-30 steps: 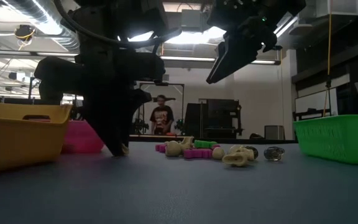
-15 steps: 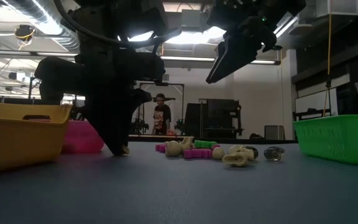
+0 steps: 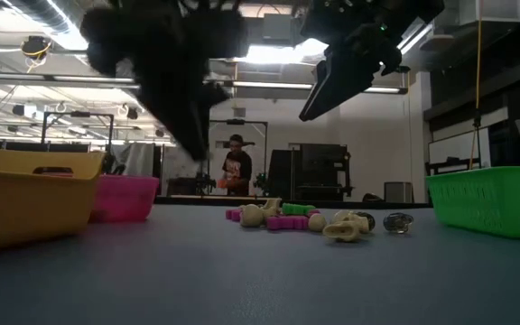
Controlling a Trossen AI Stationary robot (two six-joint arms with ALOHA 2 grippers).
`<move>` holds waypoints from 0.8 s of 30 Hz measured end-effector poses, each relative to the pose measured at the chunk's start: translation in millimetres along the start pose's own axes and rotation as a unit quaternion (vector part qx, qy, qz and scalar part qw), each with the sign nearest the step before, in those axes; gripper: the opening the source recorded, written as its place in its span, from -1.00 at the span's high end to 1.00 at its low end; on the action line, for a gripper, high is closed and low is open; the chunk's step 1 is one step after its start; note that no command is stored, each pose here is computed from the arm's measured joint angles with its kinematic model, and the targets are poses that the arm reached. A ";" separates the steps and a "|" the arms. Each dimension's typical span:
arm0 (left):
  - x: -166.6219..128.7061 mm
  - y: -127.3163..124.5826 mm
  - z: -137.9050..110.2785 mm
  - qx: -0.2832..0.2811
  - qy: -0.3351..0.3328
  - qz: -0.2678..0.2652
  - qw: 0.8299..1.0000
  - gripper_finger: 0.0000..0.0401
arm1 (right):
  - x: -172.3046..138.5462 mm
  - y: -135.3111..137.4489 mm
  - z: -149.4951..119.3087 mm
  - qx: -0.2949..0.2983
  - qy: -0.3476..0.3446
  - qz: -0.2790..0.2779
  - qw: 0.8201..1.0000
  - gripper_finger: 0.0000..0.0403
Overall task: Sort Halloween decoration
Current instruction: Put the white skull toy into the orange bowl
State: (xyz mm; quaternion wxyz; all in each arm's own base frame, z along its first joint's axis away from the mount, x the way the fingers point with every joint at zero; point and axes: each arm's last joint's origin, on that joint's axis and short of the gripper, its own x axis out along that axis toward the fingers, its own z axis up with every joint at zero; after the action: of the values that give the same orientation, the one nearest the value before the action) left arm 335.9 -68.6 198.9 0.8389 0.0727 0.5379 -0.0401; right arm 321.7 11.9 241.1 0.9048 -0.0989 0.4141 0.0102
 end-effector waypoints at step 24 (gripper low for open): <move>-55.5 -24.1 -72.8 -0.130 0.358 0.089 0.920 0.76 | 0.0 0.0 0.1 0.000 0.000 0.000 1.000 0.15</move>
State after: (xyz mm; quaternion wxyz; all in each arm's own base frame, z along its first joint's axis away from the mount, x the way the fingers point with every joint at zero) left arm 243.9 -80.9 217.4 0.5923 0.0199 0.7942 0.1342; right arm 321.8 11.9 241.1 0.9049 -0.0989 0.4137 0.0101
